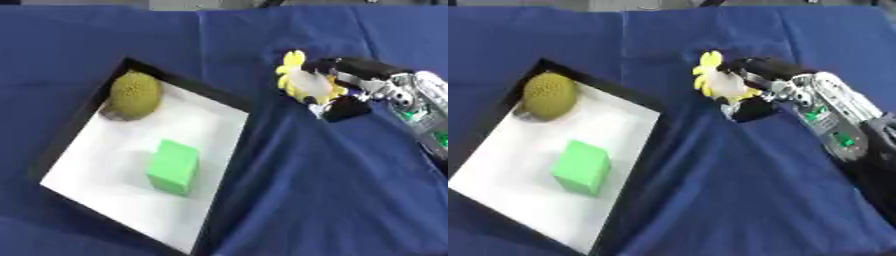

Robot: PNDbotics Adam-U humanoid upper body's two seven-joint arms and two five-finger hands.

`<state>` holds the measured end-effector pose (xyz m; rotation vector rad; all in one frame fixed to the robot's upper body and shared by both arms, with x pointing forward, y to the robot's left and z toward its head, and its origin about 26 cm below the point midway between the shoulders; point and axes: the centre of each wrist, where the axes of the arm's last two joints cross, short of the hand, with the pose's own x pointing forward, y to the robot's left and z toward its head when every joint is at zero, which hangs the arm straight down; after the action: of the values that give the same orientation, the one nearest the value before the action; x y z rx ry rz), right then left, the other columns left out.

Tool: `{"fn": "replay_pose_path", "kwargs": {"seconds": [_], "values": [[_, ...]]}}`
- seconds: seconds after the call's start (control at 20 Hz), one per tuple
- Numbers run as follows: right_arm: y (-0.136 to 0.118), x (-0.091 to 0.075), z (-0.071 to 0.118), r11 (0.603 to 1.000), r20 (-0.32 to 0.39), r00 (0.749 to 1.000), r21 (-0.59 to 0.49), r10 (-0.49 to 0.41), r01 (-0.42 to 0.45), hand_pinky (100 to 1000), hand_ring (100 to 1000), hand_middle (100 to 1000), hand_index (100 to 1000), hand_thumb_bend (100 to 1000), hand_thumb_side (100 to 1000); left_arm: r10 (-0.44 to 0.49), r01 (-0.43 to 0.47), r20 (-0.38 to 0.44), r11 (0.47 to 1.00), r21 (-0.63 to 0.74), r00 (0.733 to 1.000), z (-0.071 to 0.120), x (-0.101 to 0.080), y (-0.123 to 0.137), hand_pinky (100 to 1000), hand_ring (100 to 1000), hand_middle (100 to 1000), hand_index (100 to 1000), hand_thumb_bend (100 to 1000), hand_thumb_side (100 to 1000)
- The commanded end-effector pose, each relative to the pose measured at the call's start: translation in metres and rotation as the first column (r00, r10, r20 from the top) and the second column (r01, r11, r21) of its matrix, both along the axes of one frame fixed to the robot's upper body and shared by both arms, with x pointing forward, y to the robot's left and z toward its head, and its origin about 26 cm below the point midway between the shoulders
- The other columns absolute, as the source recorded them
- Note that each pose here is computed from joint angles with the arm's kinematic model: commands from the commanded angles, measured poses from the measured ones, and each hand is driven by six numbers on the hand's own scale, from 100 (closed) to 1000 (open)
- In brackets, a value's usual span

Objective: Pick up objects on the table and place them in the box.

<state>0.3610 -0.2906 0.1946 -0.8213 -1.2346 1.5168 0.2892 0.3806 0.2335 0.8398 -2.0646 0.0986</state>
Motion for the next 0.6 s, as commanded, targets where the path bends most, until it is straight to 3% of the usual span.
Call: {"fn": "replay_pose_path", "kwargs": {"seconds": [0.05,0.4,0.6], "values": [[-0.004,0.003,0.005,1.0,-0.004,1.0,-0.015,-0.009,0.009,988,1000,907,1000,100,647,-0.004,0.004,0.02,1.0,0.02,1.0,0.009,-0.001,0.001,882,791,729,853,220,738],[-0.009,0.015,-0.003,0.994,-0.021,0.999,-0.1,-0.042,0.04,983,1000,911,1000,137,637,-0.01,0.01,0.023,1.0,0.018,1.0,0.009,-0.001,0.0,884,791,723,849,217,739],[-0.012,0.021,-0.006,0.991,0.005,0.997,-0.113,-0.072,0.072,952,971,878,1000,143,511,-0.014,0.013,0.022,1.0,0.015,1.0,0.009,-0.001,0.0,885,791,720,847,215,740]]}}
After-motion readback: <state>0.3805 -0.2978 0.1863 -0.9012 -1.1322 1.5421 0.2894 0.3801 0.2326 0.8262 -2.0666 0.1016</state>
